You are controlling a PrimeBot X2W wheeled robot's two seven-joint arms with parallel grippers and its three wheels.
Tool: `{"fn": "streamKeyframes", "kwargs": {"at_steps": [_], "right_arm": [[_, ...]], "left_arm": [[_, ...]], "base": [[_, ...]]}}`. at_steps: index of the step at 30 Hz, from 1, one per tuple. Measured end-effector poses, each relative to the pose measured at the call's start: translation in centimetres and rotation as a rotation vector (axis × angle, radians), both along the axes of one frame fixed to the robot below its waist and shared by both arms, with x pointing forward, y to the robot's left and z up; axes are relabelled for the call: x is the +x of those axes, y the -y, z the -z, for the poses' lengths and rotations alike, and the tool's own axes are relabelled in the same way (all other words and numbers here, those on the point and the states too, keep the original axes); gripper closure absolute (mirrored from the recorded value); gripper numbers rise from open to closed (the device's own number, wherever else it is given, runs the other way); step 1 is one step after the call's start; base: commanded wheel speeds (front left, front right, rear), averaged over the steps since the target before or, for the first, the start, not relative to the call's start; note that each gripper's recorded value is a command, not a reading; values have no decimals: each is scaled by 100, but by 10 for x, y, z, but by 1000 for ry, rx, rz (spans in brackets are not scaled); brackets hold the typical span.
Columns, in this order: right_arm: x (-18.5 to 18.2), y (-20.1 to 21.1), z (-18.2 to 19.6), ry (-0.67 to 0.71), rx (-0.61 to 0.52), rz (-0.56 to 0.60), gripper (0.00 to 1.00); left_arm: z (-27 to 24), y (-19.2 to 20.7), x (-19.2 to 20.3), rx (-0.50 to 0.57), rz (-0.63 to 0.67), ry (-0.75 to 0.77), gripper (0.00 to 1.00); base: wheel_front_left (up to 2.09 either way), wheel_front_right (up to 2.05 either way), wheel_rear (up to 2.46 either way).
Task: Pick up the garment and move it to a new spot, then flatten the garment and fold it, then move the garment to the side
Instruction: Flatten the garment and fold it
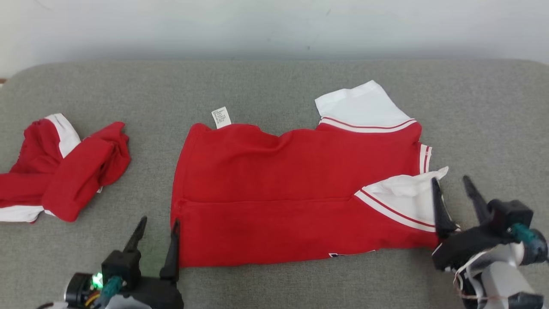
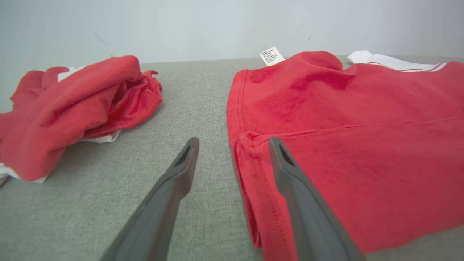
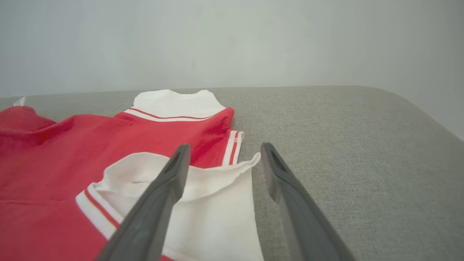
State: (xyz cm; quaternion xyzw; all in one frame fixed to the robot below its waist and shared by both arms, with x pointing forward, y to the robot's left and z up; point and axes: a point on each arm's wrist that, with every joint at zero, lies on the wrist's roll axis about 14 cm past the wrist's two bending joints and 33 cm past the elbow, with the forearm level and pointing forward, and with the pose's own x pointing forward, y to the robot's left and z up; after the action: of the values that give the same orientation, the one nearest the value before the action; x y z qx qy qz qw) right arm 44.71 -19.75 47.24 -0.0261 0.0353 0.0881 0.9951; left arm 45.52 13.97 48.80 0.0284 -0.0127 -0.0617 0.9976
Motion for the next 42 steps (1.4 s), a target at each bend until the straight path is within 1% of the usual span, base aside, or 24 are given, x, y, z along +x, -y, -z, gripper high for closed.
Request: {"fn": "streamKeyframes", "kwargs": {"at_steps": [5, 10, 15, 20, 25, 27, 33, 42], "right_arm": [[-17, -24, -2, 6, 35, -65, 0], [-32, -46, 9, -27, 58, -127, 0], [-37, -52, 12, -40, 70, -139, 0], [-43, -43, 23, -78, 85, -99, 0], [-48, -12, 35, -113, 99, 7, 0], [-50, -5, 40, -124, 94, 32, 0], [-53, 2, 48, -144, 119, 81, 0], [-58, 11, 64, -192, 120, 132, 0]], "left_arm": [[-1, 1, -15, -26, 3, -1, 0], [0, 0, -23, -29, -2, -4, 0], [-5, -4, -27, -32, -13, 5, 0], [-5, -7, -34, -35, -18, 5, 0], [4, -2, -43, -41, 11, -24, 0], [4, -1, -44, -42, 14, -25, 0], [5, 0, -43, -39, 18, -27, 0], [11, 6, -41, -53, 33, -46, 0]], "base": [[0, 0, 0], [0, 0, 0], [0, 0, 0], [0, 0, 0], [0, 0, 0], [0, 0, 0], [0, 0, 0], [0, 0, 0]]}}
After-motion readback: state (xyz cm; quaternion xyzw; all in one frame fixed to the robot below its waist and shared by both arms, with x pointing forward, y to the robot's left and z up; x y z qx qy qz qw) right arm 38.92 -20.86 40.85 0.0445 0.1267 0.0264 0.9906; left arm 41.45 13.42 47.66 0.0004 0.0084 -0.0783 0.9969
